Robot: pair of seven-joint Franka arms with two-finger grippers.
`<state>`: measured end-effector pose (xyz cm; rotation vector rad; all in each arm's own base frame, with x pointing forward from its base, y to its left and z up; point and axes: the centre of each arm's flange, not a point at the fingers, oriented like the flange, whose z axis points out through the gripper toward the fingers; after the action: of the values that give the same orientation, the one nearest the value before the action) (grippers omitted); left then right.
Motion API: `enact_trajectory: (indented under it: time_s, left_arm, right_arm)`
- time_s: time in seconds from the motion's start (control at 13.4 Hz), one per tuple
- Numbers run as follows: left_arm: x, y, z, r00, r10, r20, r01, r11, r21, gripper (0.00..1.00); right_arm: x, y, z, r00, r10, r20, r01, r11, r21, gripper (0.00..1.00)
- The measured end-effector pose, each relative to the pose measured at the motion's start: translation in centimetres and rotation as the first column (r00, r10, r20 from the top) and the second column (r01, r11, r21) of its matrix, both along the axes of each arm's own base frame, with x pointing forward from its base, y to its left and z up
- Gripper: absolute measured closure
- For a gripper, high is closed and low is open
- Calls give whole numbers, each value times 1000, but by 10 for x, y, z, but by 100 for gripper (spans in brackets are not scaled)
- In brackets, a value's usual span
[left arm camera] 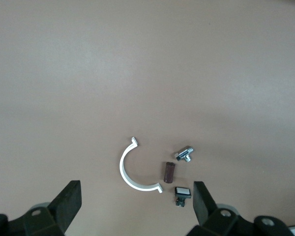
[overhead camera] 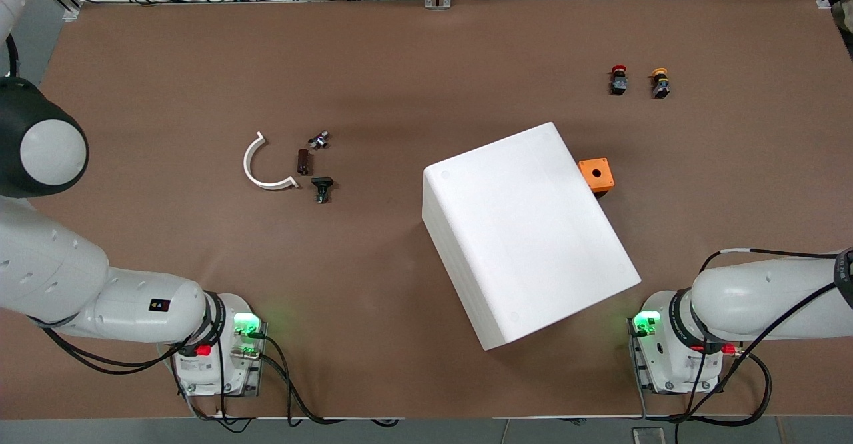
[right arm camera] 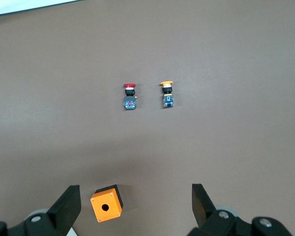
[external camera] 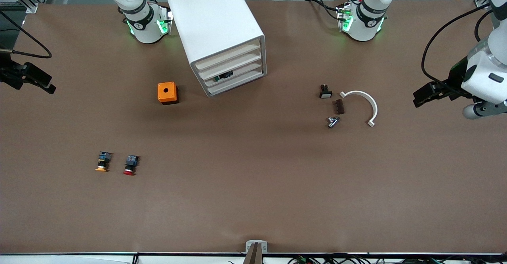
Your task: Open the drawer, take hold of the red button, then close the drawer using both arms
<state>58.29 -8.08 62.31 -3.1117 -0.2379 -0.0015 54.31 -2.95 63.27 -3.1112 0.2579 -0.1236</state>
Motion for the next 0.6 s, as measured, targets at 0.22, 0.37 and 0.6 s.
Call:
enact_trajectory:
  time_s: [0.22, 0.37, 0.6]
  left_arm:
    - [-22, 6, 13, 997, -75, 4, 75, 997, 2, 0]
    - [-34, 12, 19, 995, -98, -8, 98, 995, 4, 0]
    - [-42, 18, 22, 989, -147, -14, 147, 989, 4, 0]
  right_arm:
    - [0, 1, -1, 1000, 1, -1, -1, 1000, 0, 0]
    - [0, 1, -1, 1000, 2, -1, -2, 1000, 0, 0]
    - [0, 1, -1, 1000, 2, -2, -2, 1000, -1, 0]
